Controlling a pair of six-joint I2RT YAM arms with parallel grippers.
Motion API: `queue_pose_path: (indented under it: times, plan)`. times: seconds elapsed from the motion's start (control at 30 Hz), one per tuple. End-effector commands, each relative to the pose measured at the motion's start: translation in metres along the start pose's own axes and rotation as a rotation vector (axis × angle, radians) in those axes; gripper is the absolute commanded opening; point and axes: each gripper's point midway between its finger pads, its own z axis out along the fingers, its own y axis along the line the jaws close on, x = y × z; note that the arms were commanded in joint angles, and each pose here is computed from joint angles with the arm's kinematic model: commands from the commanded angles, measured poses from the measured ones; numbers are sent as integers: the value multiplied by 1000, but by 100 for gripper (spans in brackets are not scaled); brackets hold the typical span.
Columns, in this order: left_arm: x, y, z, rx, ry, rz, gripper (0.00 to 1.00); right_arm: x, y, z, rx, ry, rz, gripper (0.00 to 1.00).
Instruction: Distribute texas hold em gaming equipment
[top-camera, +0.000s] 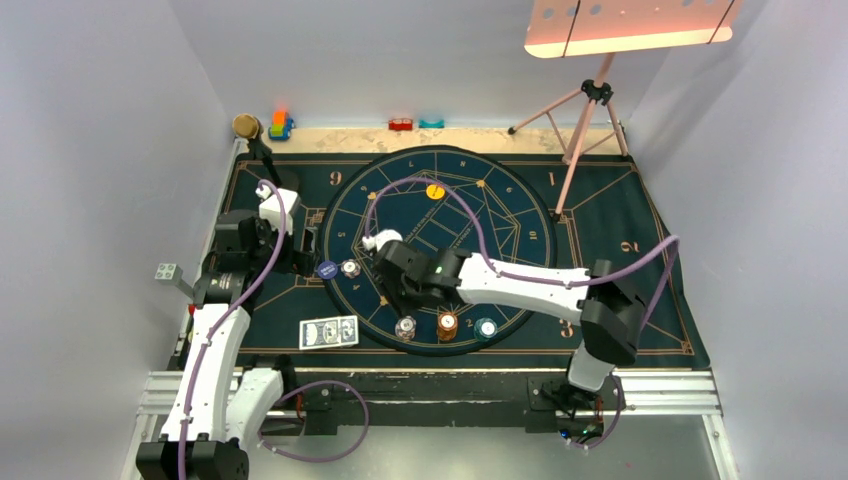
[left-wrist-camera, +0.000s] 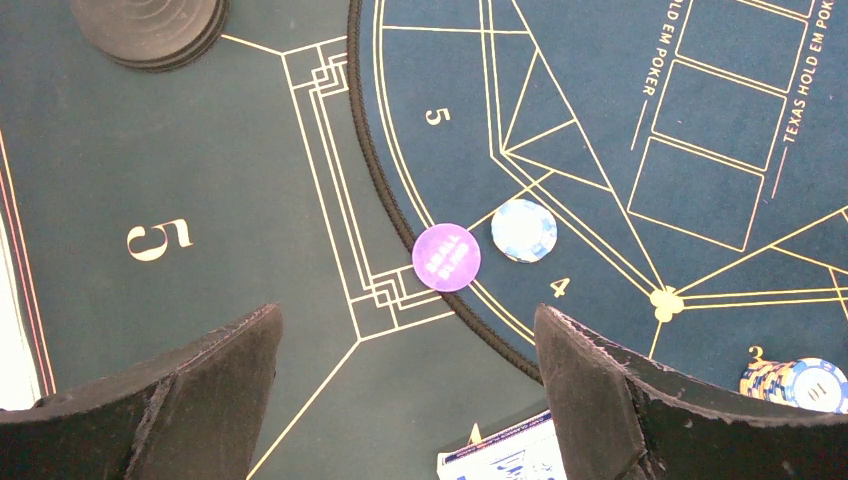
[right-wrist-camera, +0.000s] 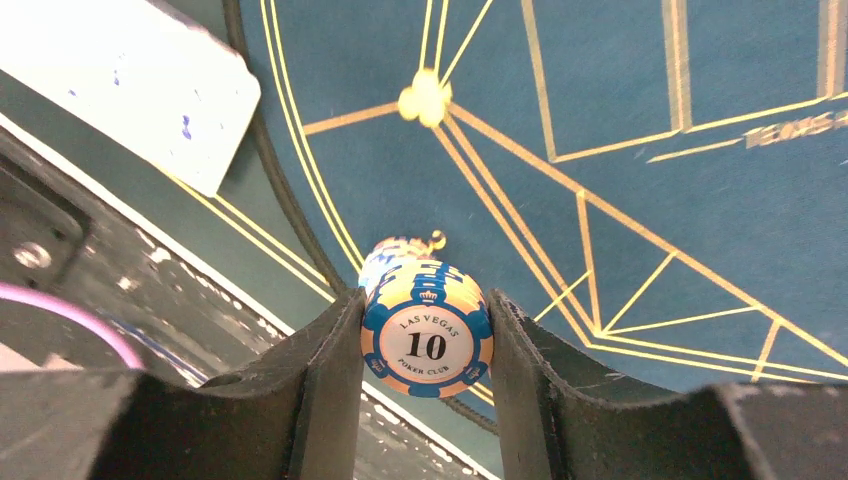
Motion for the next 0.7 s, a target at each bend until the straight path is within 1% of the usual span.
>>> queue_pose_path:
  times: [0.0, 0.13, 0.4, 0.43, 0.53, 0.67]
  plan:
    - [-8, 2, -2, -8, -38, 3, 100, -67, -29, -43, 19, -167, 79, 0]
    - [-8, 2, -2, -7, -38, 2, 100, -99, -80, -41, 98, -205, 161, 0]
    - [-8, 1, -1, -1, -36, 4, 100, -148, -227, 6, 369, -208, 389, 0]
    - [-7, 1, -1, 0, -36, 4, 100, -156, -251, 9, 398, -221, 433, 0]
    - [-7, 0, -1, 2, -35, 6, 100, -160, -298, 31, 437, -204, 529, 0]
    - [-8, 0, -1, 5, -38, 8, 100, -163, -335, 62, 462, -185, 580, 0]
